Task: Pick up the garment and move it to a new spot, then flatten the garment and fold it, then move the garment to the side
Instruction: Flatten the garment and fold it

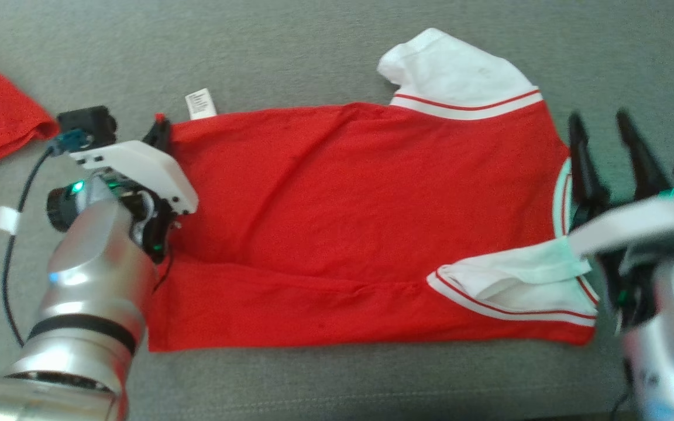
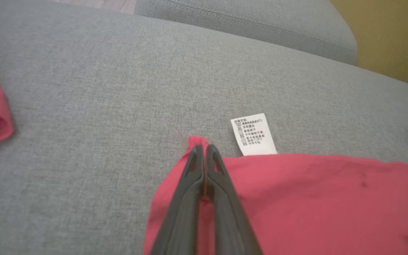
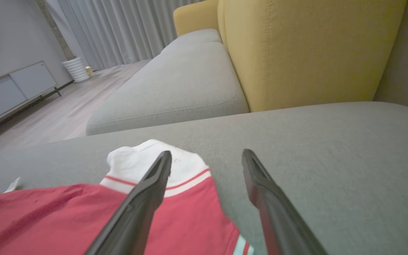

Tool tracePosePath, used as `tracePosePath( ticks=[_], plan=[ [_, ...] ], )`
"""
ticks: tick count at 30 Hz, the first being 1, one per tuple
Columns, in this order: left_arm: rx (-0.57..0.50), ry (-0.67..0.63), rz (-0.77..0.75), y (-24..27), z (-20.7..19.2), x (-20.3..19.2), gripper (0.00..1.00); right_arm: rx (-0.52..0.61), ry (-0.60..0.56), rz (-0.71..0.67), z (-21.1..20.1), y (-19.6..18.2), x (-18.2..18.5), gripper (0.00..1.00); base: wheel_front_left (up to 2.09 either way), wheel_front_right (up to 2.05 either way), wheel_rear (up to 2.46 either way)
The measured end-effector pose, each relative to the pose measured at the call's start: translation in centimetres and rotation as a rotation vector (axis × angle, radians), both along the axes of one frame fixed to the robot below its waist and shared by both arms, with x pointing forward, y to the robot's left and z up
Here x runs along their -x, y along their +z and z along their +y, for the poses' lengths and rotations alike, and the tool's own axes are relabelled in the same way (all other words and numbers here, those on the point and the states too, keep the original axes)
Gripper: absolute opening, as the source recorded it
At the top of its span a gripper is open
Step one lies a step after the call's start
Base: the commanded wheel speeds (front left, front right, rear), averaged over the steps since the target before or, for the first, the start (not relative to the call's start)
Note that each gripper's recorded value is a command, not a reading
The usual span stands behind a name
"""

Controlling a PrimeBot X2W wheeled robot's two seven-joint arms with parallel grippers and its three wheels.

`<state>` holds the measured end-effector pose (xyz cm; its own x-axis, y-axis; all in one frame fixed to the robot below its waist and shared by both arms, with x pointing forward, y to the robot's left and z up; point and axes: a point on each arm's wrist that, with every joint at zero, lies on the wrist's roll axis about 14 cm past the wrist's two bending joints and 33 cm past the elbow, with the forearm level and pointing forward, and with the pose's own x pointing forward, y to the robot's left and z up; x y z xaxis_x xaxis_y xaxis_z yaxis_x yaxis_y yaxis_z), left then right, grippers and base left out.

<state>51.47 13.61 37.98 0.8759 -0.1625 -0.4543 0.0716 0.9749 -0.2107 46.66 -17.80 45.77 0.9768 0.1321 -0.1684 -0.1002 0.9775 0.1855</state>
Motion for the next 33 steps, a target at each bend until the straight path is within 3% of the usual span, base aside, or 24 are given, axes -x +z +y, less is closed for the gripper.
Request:
tracePosePath(
  ticks=[5, 11, 18, 26, 27, 28, 33],
  plan=[
    [0.006, -0.001, -0.027, 0.5, 0.0, -0.3, 0.0, 0.013, 0.048, 0.043, 0.6, -0.3, -4.7, 1.0, 0.0, 0.0, 0.0],
    [0.0, 0.0, -0.053, 1.0, 0.4, -0.8, 0.0, 0.047, 0.164, 0.183, 4.4, -2.9, -8.6, 1.0, 0.0, 0.0, 0.0],
    [-0.011, 0.002, -0.045, 0.3, 1.1, -0.5, 0.0, 0.134, 0.247, 0.373, 6.6, -6.9, -9.8, 1.0, 0.0, 0.0, 0.0],
    [0.022, -0.003, -0.042, 0.2, 0.5, -0.5, 0.0, 0.202, 0.269, 0.557, 6.2, -9.1, -9.5, 1.0, 0.0, 0.0, 0.0],
    [0.025, -0.002, -0.042, 0.2, 0.4, -0.5, 0.0, 0.199, 0.269, 0.567, 6.2, -9.0, -9.6, 0.44, 0.0, 0.0, 0.0],
    [0.027, -0.003, -0.042, 0.2, 0.4, -0.5, 0.0, 0.199, 0.27, 0.571, 6.3, -8.9, -9.7, 0.0, 0.0, 0.0, 0.0],
    [0.036, 0.0, -0.054, 0.6, 0.2, -0.5, 0.0, 0.179, 0.27, 0.527, 6.6, -8.4, -9.8, 0.0, 0.0, 0.0, 0.0]
  ],
)
